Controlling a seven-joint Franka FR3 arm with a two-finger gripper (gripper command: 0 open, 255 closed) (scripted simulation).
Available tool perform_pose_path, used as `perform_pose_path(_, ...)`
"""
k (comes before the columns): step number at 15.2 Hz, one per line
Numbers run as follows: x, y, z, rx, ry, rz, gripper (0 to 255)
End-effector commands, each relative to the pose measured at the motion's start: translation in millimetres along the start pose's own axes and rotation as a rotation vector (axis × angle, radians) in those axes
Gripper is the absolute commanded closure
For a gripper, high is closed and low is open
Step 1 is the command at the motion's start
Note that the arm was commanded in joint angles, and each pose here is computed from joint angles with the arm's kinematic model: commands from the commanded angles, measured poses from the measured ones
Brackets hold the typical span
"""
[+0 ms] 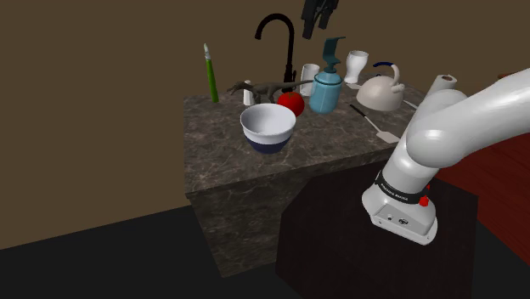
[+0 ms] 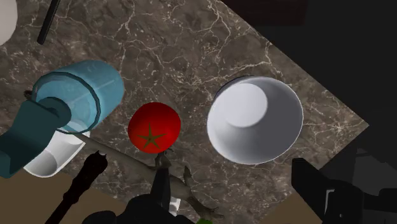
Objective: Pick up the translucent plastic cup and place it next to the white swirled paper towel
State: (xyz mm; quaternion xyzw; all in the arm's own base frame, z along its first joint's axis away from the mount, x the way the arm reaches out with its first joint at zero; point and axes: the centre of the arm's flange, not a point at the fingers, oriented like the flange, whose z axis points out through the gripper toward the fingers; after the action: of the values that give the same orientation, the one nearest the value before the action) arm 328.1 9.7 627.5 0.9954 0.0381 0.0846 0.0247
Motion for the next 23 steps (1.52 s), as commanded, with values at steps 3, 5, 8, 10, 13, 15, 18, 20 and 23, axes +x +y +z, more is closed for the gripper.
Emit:
perform_pose_path(3,6.0,21.6,14.7,0.001,-0.006,-0.007,0)
perform_pose_path(5,12.1,43.1,29.4,0.003,-0.012,-0.014,0)
perform_pose_path(8,21.3,75.2,51.6,0.005,-0.022,-0.025,0)
perform_pose_path(10,27.5,96.6,66.5,0.006,-0.028,-0.032,0)
perform_pose_path(13,37.0,128.5,89.0,0.008,-0.037,-0.042,0)
perform_pose_path(15,43.3,149.7,104.0,0.009,-0.044,-0.050,0)
perform_pose_path(18,53.0,181.4,126.7,0.011,-0.053,-0.060,0)
perform_pose_path(20,59.5,202.4,142.0,0.013,-0.059,-0.067,0)
perform_pose_path(23,69.3,233.8,165.0,0.015,-0.068,-0.078,0)
